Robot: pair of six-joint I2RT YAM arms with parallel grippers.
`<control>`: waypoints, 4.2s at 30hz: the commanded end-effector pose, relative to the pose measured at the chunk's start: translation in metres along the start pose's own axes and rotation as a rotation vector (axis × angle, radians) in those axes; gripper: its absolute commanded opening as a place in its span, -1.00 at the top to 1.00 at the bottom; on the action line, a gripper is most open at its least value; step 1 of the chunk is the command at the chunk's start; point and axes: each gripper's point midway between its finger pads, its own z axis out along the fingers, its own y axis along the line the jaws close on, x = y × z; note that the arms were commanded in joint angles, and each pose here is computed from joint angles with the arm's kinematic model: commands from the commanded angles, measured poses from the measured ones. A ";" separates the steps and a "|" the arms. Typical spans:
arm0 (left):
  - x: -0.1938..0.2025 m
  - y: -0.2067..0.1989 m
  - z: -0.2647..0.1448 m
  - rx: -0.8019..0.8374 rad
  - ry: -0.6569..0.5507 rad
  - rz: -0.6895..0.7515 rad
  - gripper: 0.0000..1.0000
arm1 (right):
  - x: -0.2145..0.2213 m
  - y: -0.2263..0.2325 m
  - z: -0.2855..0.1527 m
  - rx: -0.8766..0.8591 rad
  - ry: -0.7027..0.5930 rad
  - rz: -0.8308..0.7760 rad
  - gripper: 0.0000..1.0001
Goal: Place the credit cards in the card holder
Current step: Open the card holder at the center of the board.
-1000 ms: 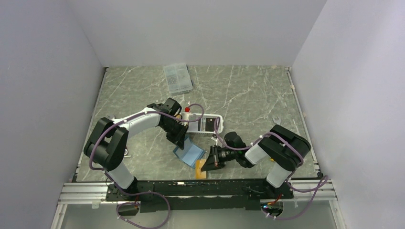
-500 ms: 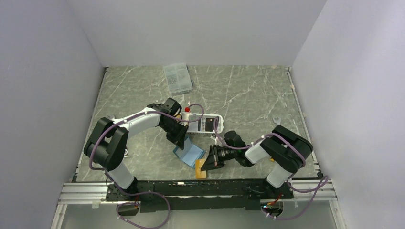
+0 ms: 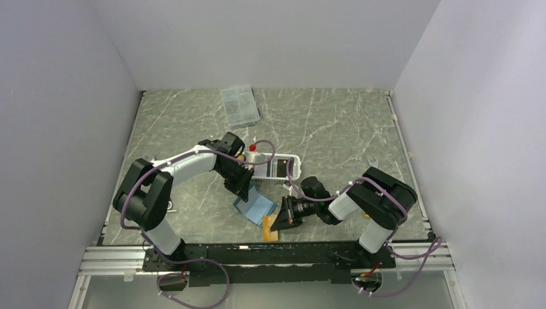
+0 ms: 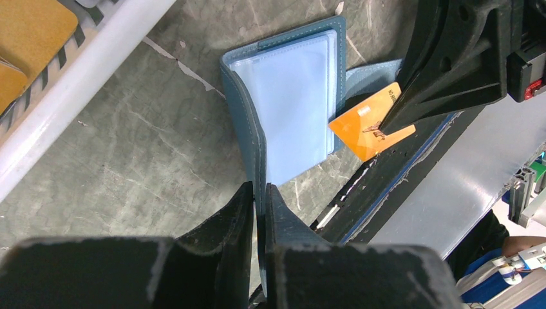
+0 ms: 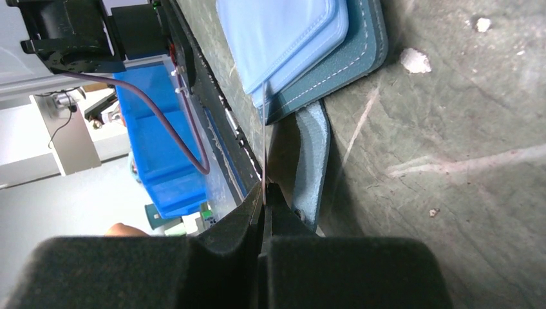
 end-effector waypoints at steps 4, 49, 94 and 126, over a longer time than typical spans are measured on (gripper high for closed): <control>-0.007 -0.005 -0.003 0.032 -0.025 0.029 0.73 | -0.008 0.004 0.003 -0.021 -0.020 -0.026 1.00; -0.008 -0.006 -0.005 0.024 -0.032 0.024 0.42 | -0.040 0.025 0.010 -0.023 -0.054 -0.075 1.00; -0.005 0.014 -0.006 0.033 0.039 -0.050 0.16 | -0.078 0.046 0.033 -0.071 -0.052 -0.110 1.00; -0.016 0.006 -0.036 0.242 -0.020 -0.166 0.13 | -0.088 0.070 0.043 -0.103 -0.033 -0.159 1.00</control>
